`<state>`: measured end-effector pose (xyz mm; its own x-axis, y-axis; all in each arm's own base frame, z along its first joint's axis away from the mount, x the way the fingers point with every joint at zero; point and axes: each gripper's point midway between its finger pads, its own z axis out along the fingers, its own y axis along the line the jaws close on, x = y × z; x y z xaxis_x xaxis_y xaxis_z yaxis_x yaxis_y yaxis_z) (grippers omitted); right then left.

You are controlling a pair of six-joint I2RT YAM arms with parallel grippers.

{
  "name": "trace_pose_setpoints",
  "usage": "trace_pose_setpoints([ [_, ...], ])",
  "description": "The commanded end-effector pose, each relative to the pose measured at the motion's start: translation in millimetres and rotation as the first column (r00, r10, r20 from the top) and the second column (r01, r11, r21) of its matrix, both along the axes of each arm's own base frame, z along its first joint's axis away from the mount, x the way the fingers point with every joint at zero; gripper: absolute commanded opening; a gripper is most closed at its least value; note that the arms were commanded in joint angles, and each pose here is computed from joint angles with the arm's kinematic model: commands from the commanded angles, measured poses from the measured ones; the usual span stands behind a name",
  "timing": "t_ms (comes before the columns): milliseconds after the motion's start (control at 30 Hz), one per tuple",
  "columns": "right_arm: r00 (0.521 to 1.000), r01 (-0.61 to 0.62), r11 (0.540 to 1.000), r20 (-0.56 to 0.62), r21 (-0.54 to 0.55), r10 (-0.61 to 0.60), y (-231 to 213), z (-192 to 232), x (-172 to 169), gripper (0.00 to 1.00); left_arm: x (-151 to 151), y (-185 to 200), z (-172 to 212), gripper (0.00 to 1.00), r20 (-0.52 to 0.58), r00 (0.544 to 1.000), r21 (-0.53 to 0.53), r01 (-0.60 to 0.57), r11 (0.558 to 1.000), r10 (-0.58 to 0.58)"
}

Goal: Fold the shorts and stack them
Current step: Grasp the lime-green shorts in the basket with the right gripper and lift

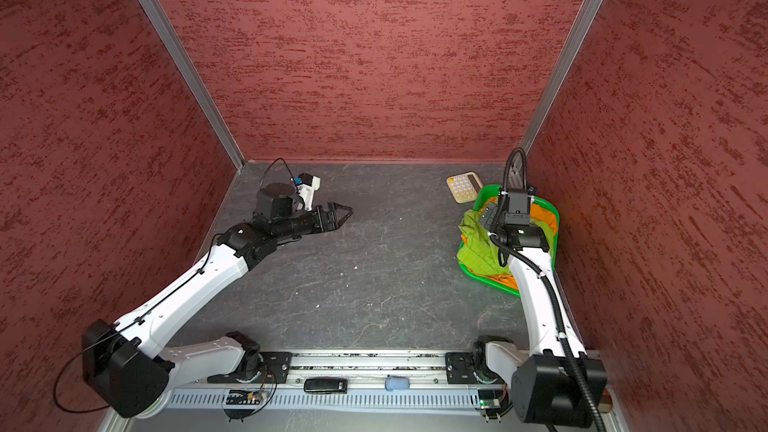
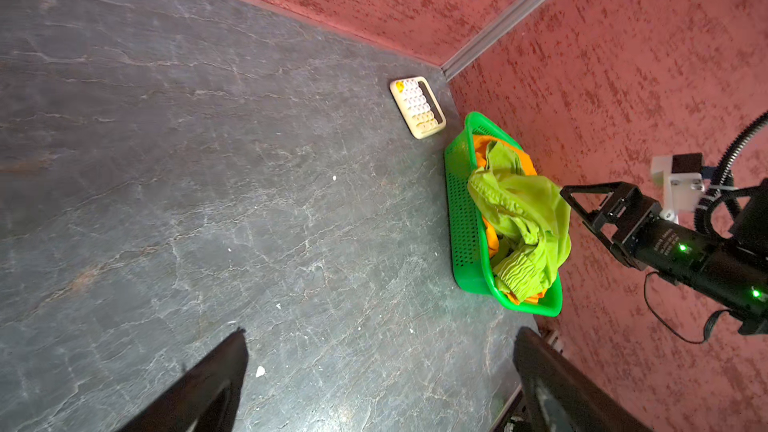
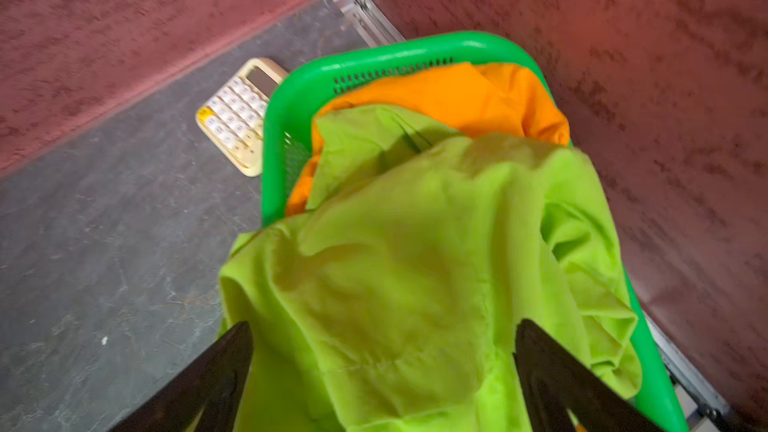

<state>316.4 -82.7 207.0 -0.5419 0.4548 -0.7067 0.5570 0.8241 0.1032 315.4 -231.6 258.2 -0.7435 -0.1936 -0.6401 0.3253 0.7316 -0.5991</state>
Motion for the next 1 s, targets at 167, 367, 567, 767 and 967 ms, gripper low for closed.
trace_pose_setpoints([
  [167, 0.998, -0.060, 0.989, 0.041, 0.138, 0.054, 7, -24, 33, 0.84, -4, -12, -11, 0.99, 0.056, 0.998, 0.130, 0.017, 0.991, -0.025],
  [367, 0.997, -0.069, 0.981, 0.057, 0.179, 0.060, 11, -27, 46, 0.29, -3, -10, -4, 0.99, 0.108, 0.994, 0.154, -0.005, 0.988, -0.012],
  [567, 0.989, -0.108, 0.981, 0.122, 0.164, 0.089, 15, 13, 47, 0.00, 8, -15, 12, 0.99, 0.153, 0.988, 0.154, -0.013, 0.988, -0.010],
  [767, 0.980, -0.131, 0.985, 0.162, 0.114, 0.112, 13, 47, 43, 0.00, 19, -27, 22, 0.99, 0.161, 0.987, 0.137, 0.005, 0.991, -0.027],
  [967, 0.939, -0.221, 0.965, 0.300, 0.144, 0.170, 36, 111, 46, 0.00, 25, -25, 36, 0.99, 0.188, 0.982, 0.135, -0.012, 0.991, -0.014],
])
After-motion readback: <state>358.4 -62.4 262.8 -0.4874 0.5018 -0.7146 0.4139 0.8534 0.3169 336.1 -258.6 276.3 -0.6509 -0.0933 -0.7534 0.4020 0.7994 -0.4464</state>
